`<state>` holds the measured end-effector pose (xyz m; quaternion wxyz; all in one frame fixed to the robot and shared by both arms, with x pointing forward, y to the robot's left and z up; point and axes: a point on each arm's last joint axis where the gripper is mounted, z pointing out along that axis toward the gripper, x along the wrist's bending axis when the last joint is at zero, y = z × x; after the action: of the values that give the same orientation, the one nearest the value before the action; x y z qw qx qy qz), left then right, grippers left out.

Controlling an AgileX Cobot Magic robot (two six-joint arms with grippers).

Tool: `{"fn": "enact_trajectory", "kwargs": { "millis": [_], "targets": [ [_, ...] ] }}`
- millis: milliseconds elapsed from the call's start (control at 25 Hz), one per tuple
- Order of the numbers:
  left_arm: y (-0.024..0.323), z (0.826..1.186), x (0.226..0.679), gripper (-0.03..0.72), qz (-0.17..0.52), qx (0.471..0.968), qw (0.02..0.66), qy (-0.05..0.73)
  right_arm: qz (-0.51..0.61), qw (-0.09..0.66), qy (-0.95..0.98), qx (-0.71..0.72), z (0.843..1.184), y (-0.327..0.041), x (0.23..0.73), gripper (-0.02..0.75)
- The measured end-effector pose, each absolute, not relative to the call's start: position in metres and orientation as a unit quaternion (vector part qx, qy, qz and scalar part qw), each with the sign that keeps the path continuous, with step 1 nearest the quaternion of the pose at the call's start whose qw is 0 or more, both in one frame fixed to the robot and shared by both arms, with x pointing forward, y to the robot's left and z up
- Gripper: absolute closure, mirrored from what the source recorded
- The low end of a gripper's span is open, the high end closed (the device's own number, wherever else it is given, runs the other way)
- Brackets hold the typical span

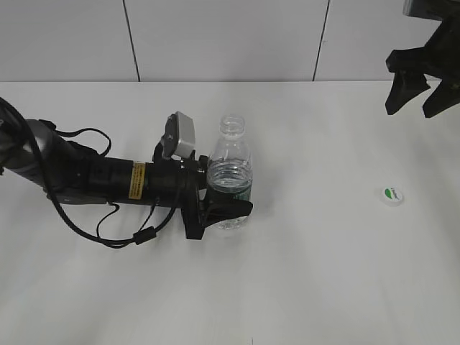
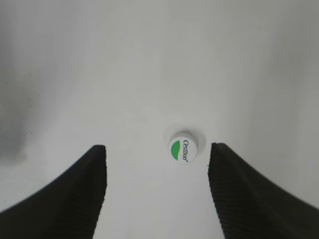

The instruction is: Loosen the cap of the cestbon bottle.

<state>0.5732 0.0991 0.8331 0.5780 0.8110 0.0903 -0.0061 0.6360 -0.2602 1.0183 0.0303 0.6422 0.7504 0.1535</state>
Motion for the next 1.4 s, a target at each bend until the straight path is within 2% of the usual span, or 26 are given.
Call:
{"fn": "enact_trajectory", "kwargs": {
  "millis": [800, 1120, 1400],
  "targets": [
    [0.0982, 0.8349, 0.5769, 0.256, 0.012, 0.804, 0.580, 0.130, 0.153, 0.029, 0.750, 0.642, 1.0183, -0.2600, 0.6357, 0.248],
    [0.1009, 0.8270, 0.5757, 0.136, 0.005, 0.810, 0.568, 0.147, 0.153, 0.029, 0.750, 0.642, 1.0183, -0.2600, 0.6357, 0.248],
    [0.0986, 0.8323, 0.5721, 0.117, -0.016, 0.794, 0.593, 0.134, 0.153, 0.029, 0.750, 0.642, 1.0183, -0.2600, 0.6357, 0.248]
  ]
}}
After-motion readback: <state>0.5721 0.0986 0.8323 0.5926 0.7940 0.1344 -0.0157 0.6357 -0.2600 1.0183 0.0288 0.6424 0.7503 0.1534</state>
